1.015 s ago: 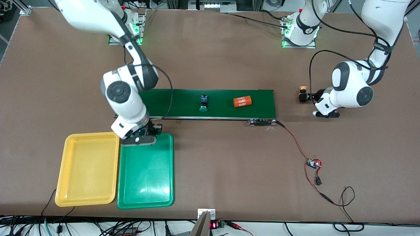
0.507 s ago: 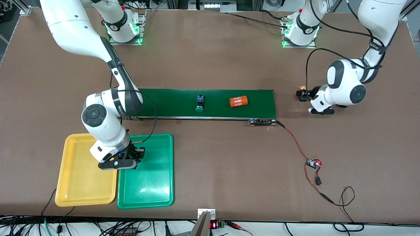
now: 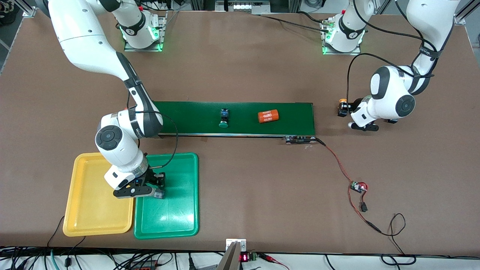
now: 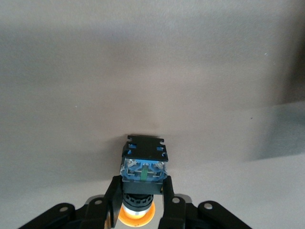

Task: Sort buttons by color to trays

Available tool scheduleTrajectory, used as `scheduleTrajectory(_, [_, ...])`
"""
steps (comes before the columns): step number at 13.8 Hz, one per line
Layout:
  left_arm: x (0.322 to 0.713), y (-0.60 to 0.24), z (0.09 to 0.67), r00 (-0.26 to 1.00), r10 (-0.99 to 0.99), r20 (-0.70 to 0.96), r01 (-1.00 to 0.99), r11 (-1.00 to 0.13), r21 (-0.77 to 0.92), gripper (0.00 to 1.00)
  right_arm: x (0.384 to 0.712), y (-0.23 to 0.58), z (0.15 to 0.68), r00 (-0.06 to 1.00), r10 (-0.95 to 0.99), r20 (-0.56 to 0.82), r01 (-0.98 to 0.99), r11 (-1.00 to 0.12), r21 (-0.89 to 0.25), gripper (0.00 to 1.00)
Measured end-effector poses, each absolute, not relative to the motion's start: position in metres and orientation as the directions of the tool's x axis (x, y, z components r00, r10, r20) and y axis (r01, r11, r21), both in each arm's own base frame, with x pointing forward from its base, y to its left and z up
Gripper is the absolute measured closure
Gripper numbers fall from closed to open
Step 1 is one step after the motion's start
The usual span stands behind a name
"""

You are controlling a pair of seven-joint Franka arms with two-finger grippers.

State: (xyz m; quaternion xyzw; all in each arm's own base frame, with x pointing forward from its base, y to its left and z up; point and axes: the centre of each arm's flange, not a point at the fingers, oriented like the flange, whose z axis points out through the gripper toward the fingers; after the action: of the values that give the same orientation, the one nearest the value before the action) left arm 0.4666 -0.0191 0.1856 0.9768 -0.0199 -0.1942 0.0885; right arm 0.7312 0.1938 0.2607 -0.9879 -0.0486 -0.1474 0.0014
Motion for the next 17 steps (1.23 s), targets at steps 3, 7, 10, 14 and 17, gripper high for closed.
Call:
scheduleTrajectory(3, [0.476,-0.028,0.218,0.935,-0.097,-0.342,-0.039,-0.984,0.173,0.62,0.731,0.195,0.260,0.952,0.097,0.289,0.098,-0.995,0.011,0.16])
scheduleTrajectory(7, [0.508,-0.094,0.289,0.937,-0.220,-0.273,-0.175,-0.968,0.177,0.62,0.723,0.199,0.251,0.969,0.086,0.233,0.087,-0.996,0.005,0.00])
scheduleTrajectory(10, [0.522,-0.147,0.309,0.940,-0.235,-0.246,-0.197,-0.966,0.169,0.62,0.707,0.205,0.267,0.993,0.005,0.120,0.003,-1.000,0.016,0.00])
scheduleTrajectory(14, [0.526,-0.186,0.270,0.932,-0.178,-0.316,-0.131,-0.978,0.164,0.62,0.682,0.225,0.291,0.997,-0.065,0.041,-0.063,-0.997,-0.047,0.00])
scheduleTrajectory(17, [0.530,-0.212,0.262,0.932,-0.142,-0.332,-0.094,-0.983,0.156,0.62,0.657,0.239,0.284,0.996,-0.087,-0.007,-0.087,-0.995,-0.055,0.00])
